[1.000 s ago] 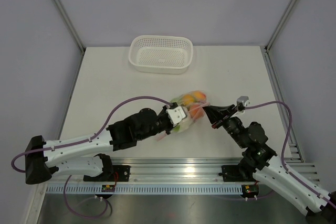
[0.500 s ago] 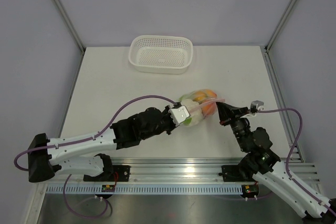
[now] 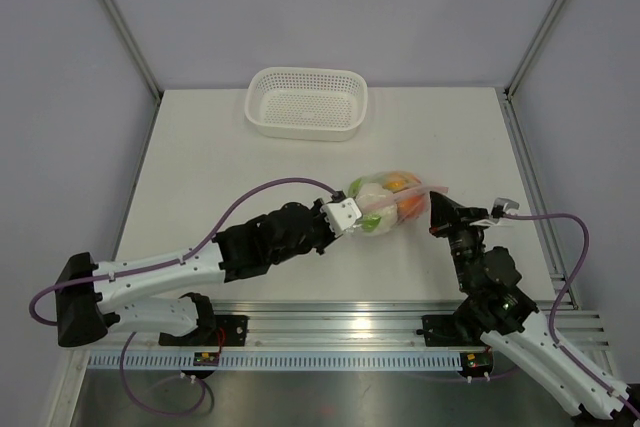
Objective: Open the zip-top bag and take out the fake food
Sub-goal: Unzip the zipper food storage bag at the center of the board.
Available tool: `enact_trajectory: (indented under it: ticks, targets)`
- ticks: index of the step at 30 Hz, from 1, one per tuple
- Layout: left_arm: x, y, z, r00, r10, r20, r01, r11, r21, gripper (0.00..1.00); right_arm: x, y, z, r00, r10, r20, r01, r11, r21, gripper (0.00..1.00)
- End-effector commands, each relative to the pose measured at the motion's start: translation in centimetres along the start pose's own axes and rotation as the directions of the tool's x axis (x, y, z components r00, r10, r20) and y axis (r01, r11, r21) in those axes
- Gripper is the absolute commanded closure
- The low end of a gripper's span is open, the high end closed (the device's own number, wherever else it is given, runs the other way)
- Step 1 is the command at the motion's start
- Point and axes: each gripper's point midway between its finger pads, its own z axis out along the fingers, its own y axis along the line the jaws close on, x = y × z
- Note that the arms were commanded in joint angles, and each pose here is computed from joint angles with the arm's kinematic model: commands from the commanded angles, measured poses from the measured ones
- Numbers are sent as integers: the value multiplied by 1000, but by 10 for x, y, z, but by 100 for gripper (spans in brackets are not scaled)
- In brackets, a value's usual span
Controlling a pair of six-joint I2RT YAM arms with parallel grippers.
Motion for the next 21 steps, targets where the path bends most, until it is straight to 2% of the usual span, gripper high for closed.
enact_trajectory:
  ticks: [1,5,7,8,11,12,15,21]
  targets:
    - [-1,12,-2,999,-19,-28,17,999,-43,99,-34,-17,-1,989,65,133,-80,991,110,100]
    - [-2,11,-1,999,-25,-25,24,999,-36,98,-35,-19,-3,987,69,142,-86,989,117,100]
    - [-3,9,-1,999,-28,-22,27,999,-22,93,-35,-15,-3,988,68,138,-82,992,99,100]
    - [-3,8,-2,999,-29,-21,28,999,-16,82,-34,-14,-2,989,63,131,-75,993,94,100]
    - [-8,7,-4,999,-35,3,35,999,-7,68,-28,-8,2,994,43,100,-51,996,77,100]
    - [-11,8,-5,999,-43,18,43,999,-9,58,-25,-4,4,996,30,83,-35,998,59,100]
    - [-20,7,-14,995,-55,78,54,999,8,45,-15,6,10,1000,-10,29,10,1000,22,100]
    - [-31,13,-35,978,-81,191,83,997,-2,35,-1,29,13,998,-58,-21,56,993,-104,100]
